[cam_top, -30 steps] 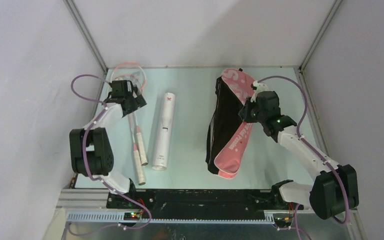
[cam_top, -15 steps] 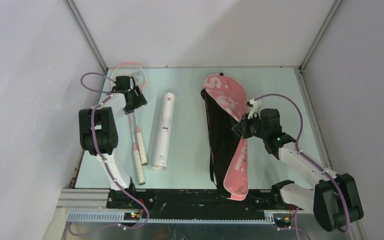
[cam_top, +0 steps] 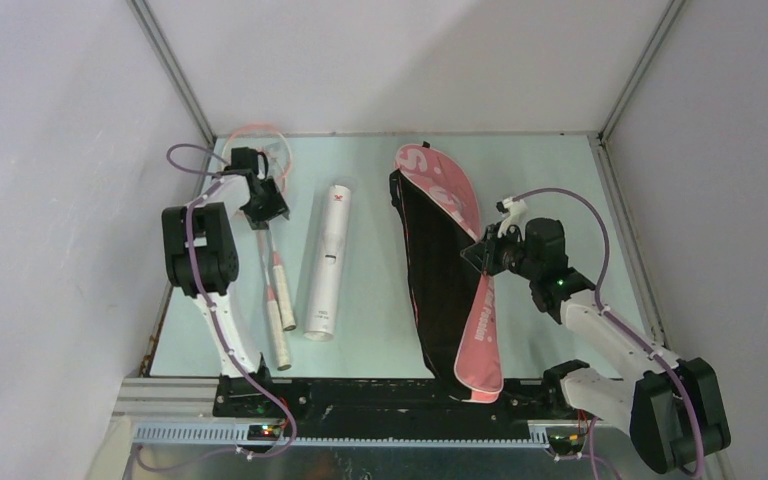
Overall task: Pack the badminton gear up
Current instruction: Pick up the racket from the center of the board.
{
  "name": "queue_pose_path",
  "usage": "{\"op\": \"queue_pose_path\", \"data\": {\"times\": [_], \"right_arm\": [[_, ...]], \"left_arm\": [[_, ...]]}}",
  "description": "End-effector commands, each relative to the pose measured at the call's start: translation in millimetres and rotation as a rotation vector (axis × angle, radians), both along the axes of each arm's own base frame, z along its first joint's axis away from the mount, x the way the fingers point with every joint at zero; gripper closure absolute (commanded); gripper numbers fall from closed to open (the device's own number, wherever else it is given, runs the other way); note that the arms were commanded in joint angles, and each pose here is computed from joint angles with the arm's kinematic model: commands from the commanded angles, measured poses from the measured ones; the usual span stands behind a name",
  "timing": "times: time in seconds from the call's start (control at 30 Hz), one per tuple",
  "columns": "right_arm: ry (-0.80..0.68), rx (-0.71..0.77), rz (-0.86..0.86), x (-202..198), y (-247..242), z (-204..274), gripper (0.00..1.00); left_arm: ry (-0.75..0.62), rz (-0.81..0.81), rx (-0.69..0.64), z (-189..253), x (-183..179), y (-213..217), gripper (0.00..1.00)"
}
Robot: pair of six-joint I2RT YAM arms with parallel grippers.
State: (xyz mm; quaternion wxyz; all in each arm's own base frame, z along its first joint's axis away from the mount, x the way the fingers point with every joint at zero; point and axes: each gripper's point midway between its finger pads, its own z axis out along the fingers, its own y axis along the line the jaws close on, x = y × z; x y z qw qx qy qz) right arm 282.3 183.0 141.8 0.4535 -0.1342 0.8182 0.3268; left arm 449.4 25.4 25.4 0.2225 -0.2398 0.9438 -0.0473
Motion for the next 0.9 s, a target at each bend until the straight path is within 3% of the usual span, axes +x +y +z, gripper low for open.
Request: {"op": "queue_pose_path", "data": {"times": [0.0, 0.23, 0.4, 0.5, 0.63, 0.73, 0.87], "right_arm": [[-0.119, 0.050, 0.016, 6.6, 4.3, 33.4, 1.00], [-0.158, 0.036, 0.022, 1.0, -0.1, 42.8, 1.00], [-0.180, 0.037, 0.019, -2.1, -2.9, 49.8, 1.00], [-0.192, 0.047, 0.024, -3.9, -2.3, 54.9, 1.00], [-0.209, 0.054, 0.006, -4.6, -5.2, 61.7, 1.00], [-0.200, 0.054, -0.043, 0.7, -9.9, 61.0, 1.00], [-0.168, 0.034, -0.178, 16.8, -25.0, 53.5, 1.00]], "left_arm": [[0.057, -0.069, -0.042, -3.5, -7.5, -1.5, 0.43], [0.088, -0.061, -0.080, -11.9, -4.5, 13.0, 0.68], [0.079, -0.105, -0.081, -10.5, 0.7, 12.4, 0.77], [0.043, -0.150, -0.095, -8.9, 7.1, 7.9, 0.97], [-0.094, -0.257, -0.152, 25.4, 21.2, -17.5, 1.00], [-0.188, -0.295, 0.002, 76.1, 28.2, -23.3, 1.00], [-0.306, -0.322, 0.099, 132.8, 23.0, -48.0, 1.00]]}}
